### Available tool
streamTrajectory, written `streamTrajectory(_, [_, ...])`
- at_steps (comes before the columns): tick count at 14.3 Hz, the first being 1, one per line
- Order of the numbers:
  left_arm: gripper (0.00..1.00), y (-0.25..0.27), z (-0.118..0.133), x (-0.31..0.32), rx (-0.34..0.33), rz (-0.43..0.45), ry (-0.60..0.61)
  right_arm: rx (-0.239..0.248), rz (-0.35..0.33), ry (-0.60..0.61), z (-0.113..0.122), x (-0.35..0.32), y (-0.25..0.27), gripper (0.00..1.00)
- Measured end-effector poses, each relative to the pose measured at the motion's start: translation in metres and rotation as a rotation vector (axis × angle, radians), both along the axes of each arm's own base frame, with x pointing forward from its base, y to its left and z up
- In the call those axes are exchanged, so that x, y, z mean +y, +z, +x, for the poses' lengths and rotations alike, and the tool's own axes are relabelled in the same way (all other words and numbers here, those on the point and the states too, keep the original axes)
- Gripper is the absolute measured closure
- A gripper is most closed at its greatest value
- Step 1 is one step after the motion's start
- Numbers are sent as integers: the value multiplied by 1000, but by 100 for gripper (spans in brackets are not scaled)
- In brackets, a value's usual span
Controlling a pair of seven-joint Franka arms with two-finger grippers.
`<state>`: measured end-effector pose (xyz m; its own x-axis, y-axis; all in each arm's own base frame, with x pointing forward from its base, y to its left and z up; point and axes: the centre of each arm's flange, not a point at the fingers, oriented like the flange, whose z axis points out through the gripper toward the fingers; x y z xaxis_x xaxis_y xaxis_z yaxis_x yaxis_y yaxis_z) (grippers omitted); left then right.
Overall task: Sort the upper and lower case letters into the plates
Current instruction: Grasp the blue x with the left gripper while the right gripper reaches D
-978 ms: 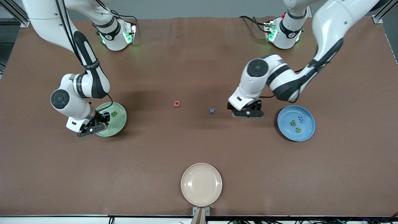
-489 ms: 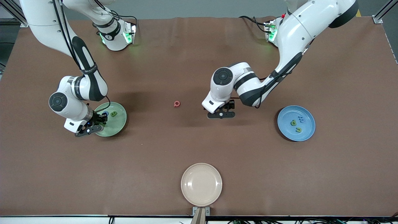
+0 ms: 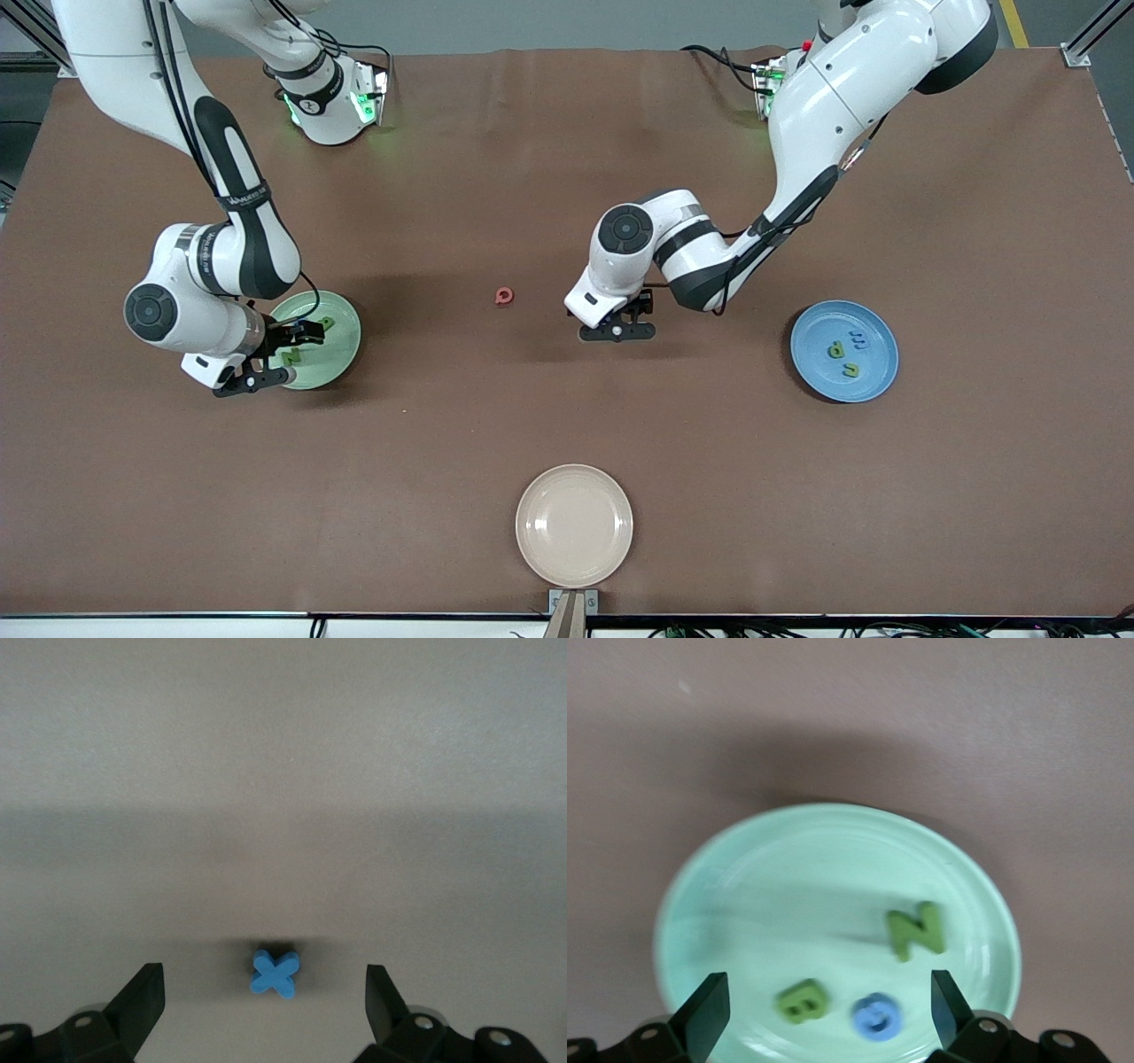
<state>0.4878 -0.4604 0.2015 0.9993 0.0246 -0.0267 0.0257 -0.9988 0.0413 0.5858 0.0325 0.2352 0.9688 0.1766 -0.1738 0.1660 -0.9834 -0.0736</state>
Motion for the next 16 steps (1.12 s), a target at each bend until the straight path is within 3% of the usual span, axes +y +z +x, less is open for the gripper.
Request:
streamTrajectory(4, [4, -11, -3, -1, 16, -4, -6, -5, -34, -162, -6, 75, 19, 0])
streamTrajectory(6, [19, -15, -7, -4, 23, -3, -11, -4, -66, -269, -18, 130, 21, 0])
streamTrajectory(7, [19, -16, -8, -5, 25, -2, -13, -4, -85, -335, -27, 158, 21, 0])
streamTrajectory(10, [37, -20, -10, -6, 32, -1, -16, -16, -129, -532, -48, 217, 23, 0])
streamTrajectory(16, [42, -29, -12, -6, 30, 19, -22, -43, -156, -749, -73, 268, 22, 0])
